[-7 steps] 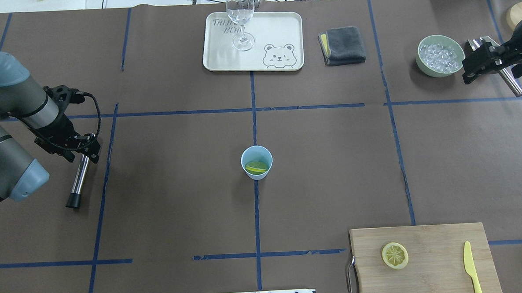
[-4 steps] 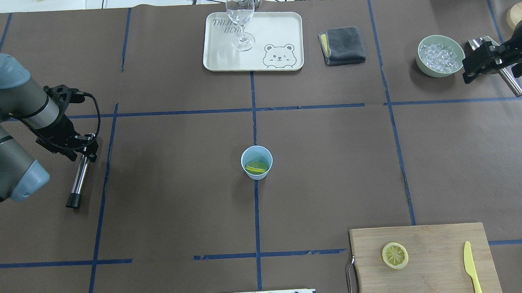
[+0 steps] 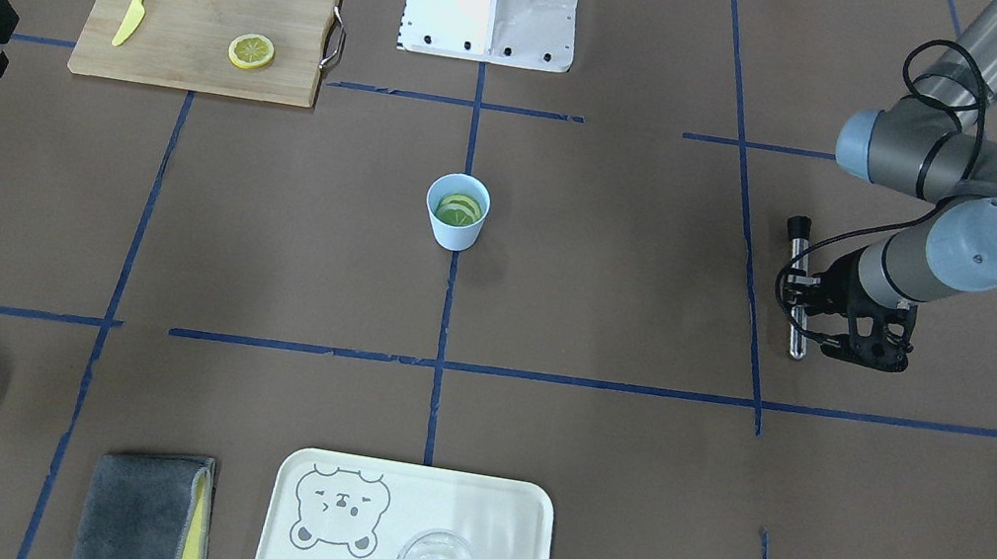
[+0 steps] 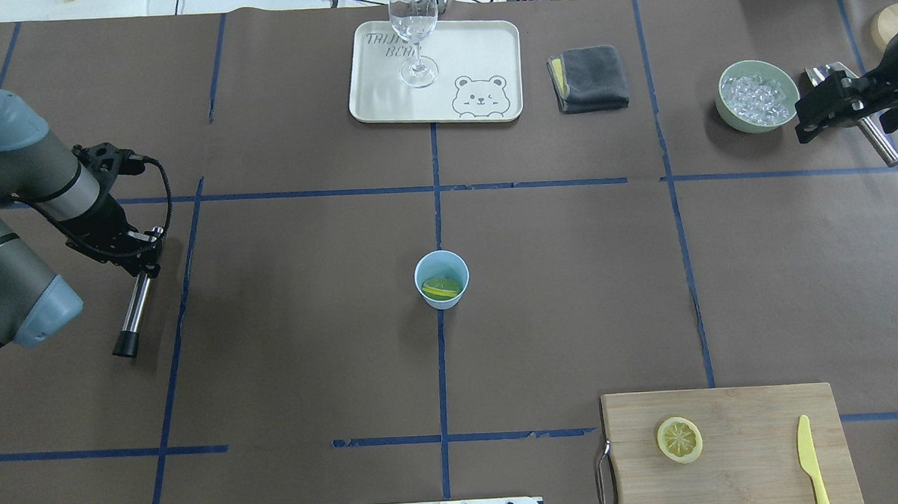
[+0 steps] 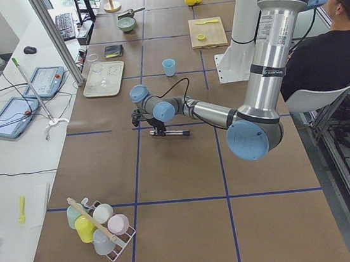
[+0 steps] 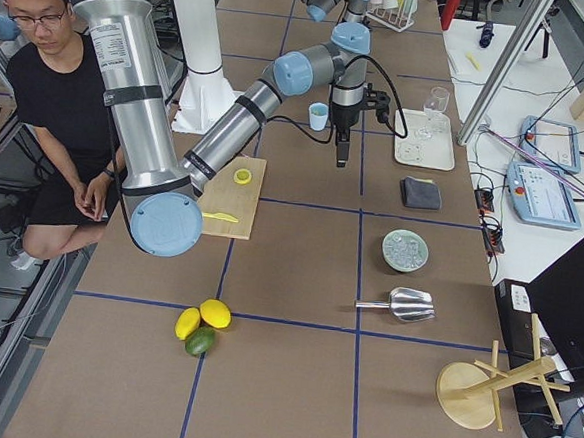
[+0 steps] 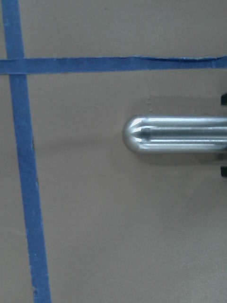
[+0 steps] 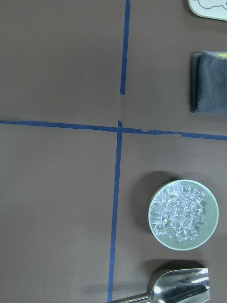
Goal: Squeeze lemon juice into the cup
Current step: 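Grasp the steel muddler rod upright with the left gripper, then lift the steel rod with the left gripper and carry it over the blue cup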
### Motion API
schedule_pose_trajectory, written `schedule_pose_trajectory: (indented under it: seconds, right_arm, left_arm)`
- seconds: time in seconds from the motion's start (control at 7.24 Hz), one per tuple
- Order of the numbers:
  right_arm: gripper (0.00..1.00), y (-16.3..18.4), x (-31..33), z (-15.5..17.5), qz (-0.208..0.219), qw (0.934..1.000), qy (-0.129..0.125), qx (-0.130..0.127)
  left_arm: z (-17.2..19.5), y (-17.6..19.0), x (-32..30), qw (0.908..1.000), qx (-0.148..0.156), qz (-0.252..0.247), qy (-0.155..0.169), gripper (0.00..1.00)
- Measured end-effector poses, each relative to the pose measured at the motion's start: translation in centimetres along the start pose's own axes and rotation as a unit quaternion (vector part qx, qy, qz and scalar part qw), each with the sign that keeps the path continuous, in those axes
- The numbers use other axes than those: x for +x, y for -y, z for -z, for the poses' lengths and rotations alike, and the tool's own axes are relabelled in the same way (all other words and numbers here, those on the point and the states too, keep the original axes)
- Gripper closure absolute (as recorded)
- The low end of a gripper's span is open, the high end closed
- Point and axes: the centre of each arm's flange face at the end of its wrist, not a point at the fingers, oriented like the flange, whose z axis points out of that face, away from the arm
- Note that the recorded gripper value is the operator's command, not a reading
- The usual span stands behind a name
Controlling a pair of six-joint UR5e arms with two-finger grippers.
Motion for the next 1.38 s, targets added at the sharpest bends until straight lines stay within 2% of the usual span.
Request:
schedule_pose_trajectory:
  seconds: [0.28, 0.41, 0.55, 0.83, 0.97, 1.1, 1.38]
  right_arm:
    - [0.0, 0.0, 0.0, 0.1, 0.0, 1.0, 0.001, 0.001]
    - [0.0, 0.0, 0.0, 0.1, -0.001, 1.0, 0.001, 0.001]
    - [0.0, 0.0, 0.0, 0.1, -0.001, 1.0, 0.001, 0.0]
    - [0.0, 0.0, 0.0, 0.1, -0.002, 1.0, 0.007, -0.003]
    - [0.0, -0.1, 0.0, 0.1, -0.003, 1.0, 0.007, -0.004]
    - [0.0, -0.1, 0.1, 0.0, -0.003, 1.0, 0.007, -0.005]
    - [0.0, -0.1, 1.1, -0.2, -0.008, 0.9999, 0.003, -0.008]
  left_arm:
    - [4.8, -0.3, 1.4, 0.9992, 0.038, -0.01, -0.009, 1.0]
    - [8.2, 0.1, 2.6, 0.9964, 0.081, -0.022, -0.001, 1.0]
    - [11.6, 0.6, 4.7, 0.989, 0.141, -0.04, 0.02, 1.0]
    - [16.9, 1.6, 8.5, 0.9663, 0.245, -0.056, 0.056, 1.0]
    - [19.2, 1.8, 10.9, 0.957, 0.278, -0.063, 0.053, 1.0]
    - [20.8, 1.8, 13.3, 0.9512, 0.296, -0.075, 0.041, 1.0]
    - [23.1, 0.8, 17.2, 0.935, 0.338, -0.106, -0.005, 1.0]
